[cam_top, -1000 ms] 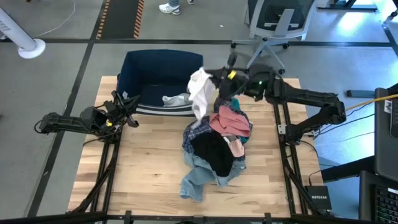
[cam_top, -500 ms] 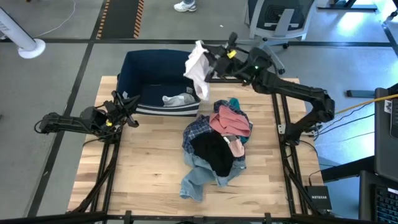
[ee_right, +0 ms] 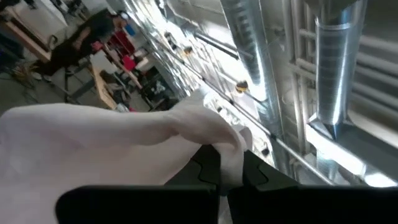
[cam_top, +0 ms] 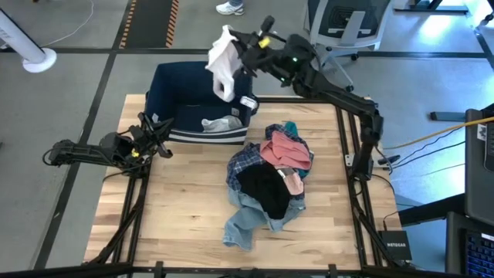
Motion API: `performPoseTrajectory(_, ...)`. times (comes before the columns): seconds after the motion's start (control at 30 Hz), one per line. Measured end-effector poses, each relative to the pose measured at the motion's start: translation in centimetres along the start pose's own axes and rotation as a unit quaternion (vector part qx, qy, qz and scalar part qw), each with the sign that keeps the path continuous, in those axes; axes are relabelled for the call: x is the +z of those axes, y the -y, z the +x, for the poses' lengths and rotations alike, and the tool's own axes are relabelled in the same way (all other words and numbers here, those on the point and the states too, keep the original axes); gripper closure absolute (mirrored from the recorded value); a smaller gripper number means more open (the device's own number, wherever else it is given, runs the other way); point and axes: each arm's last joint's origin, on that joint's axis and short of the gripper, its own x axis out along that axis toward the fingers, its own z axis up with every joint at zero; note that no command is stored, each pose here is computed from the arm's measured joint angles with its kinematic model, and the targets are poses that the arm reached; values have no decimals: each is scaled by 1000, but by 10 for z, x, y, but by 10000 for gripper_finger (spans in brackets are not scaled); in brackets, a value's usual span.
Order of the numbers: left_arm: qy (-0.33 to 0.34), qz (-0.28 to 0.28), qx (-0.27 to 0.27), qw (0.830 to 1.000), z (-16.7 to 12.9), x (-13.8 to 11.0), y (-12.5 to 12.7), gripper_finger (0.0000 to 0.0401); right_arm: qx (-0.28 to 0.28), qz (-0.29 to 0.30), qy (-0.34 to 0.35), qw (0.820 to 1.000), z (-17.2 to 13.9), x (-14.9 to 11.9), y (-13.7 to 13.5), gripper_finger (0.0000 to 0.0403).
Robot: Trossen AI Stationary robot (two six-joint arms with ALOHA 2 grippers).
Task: Sort clothes
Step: Put the white underwear into the blue laundry bin
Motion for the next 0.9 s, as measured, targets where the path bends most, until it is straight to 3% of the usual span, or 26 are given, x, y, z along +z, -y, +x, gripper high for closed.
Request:
performPoseTrajectory(0.2, -1, 8, 0, 1000, 0, 0, 0, 400, 8, -1, -31, 1000, 15, -23, -5, 386)
performPoseTrajectory(0.5, -1, 11, 0, 1000, 0, 0, 0, 400, 114, -18, -147, 982, 21, -74, -34, 386)
performPoseTrajectory(0.7, -1, 11, 0, 1000, 0, 0, 0, 400, 194, -20, -179, 964, 21, -88, -58, 386)
performPoseTrajectory(0.9, -1, 11, 0, 1000, 0, 0, 0, 400, 227, -17, -187, 956, 19, -93, -66, 386)
